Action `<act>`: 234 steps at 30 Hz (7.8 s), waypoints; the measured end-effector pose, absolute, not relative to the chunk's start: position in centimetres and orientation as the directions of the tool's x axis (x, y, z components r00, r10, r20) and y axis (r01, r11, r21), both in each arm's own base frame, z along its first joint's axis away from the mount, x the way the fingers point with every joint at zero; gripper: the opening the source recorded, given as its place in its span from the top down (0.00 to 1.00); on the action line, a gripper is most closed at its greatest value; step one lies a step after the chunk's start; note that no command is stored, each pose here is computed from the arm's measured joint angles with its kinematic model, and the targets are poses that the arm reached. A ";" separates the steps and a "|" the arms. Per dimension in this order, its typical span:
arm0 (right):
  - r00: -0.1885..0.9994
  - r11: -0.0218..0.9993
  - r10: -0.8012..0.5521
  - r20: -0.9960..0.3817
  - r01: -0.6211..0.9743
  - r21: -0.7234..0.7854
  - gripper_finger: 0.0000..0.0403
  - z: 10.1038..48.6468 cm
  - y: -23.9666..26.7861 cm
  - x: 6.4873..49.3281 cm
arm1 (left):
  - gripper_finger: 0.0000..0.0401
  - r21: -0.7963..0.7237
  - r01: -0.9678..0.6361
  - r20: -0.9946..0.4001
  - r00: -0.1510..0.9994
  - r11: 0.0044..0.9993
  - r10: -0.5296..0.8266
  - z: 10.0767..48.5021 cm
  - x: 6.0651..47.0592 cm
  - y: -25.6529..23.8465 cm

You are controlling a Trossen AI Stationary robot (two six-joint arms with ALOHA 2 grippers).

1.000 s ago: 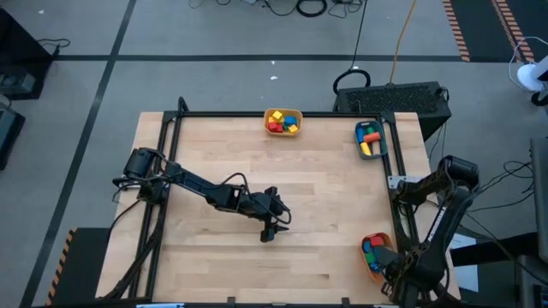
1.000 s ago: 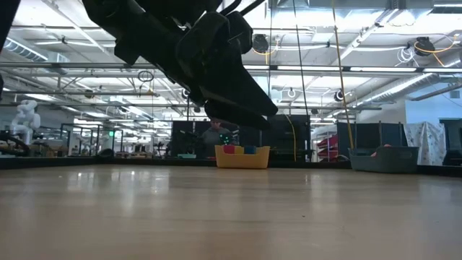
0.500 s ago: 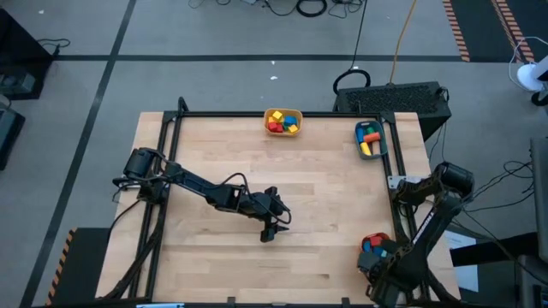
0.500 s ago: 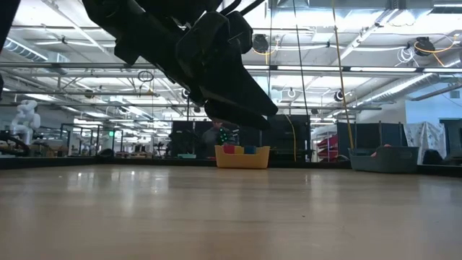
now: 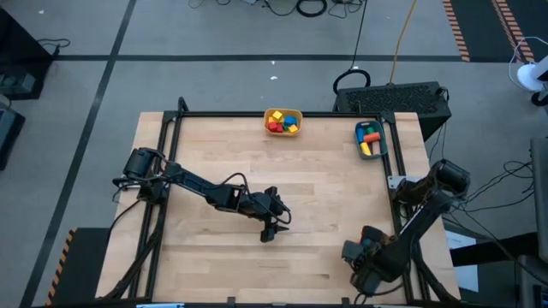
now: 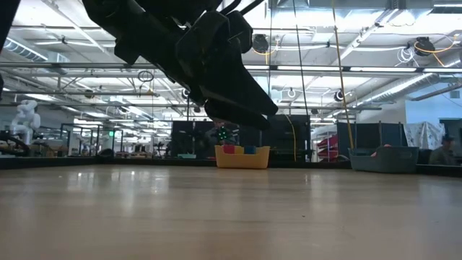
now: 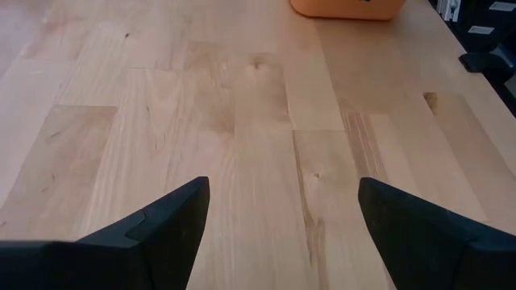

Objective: Sort blocks by size
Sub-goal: Adjust the bins, then return to Home Position

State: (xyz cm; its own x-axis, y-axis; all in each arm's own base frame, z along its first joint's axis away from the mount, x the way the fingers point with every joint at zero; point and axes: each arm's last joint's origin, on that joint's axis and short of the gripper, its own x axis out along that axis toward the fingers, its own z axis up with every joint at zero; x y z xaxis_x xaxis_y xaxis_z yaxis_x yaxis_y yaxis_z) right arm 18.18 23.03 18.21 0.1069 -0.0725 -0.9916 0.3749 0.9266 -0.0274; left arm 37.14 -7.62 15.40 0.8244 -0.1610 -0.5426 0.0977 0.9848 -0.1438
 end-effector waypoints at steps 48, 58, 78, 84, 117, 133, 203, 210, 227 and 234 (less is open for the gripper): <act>-0.158 0.673 -0.112 -0.981 0.715 -0.192 1.00 19.7 -8.1 16.5 | 0.20 -0.091 0.030 -0.544 0.836 0.995 -0.075 15.3 37.6 4.0; -0.174 0.599 -0.111 -0.978 0.774 -0.205 1.00 16.5 -11.0 15.2 | 0.20 -0.080 -0.030 -0.570 0.822 0.996 -0.021 15.1 37.0 7.0; -0.076 0.483 -0.217 -0.973 0.858 -0.174 1.00 16.4 -14.7 14.6 | 0.20 -0.047 -0.052 -0.569 0.822 0.998 0.016 15.1 36.6 8.7; 0.089 0.482 -0.105 -0.990 0.876 0.028 1.00 17.0 -13.8 15.2 | 0.20 0.026 -0.056 -0.570 0.819 0.998 0.061 15.1 36.1 10.7; 0.644 0.739 -0.169 -0.746 0.583 0.337 1.00 23.4 -9.3 22.8 | 0.34 -0.354 -0.109 -0.503 0.859 0.929 -0.091 14.1 35.8 19.0; 0.854 0.932 -0.270 -0.444 0.348 0.102 1.00 29.0 -0.5 21.4 | 0.82 -0.329 0.106 -0.415 0.876 0.938 -0.245 17.9 37.1 14.4; 0.998 0.993 0.048 0.035 -0.044 -0.112 1.00 27.3 1.9 11.3 | 0.97 -0.193 -0.083 0.040 0.995 0.978 0.092 21.3 12.7 2.9; 0.992 0.997 0.043 0.115 -0.035 -0.065 1.00 23.4 1.7 10.7 | 0.97 -0.173 -0.089 0.012 0.996 0.981 0.093 21.0 12.6 2.9; 0.998 0.999 -0.031 0.061 0.029 0.035 1.00 18.9 1.2 11.5 | 0.99 -0.143 -0.070 -0.001 0.997 0.987 0.071 20.4 12.1 2.7; 0.999 0.996 -0.037 0.040 0.034 0.081 1.00 18.0 0.9 11.6 | 0.99 -0.170 -0.073 0.037 0.996 0.983 0.081 18.4 11.1 2.5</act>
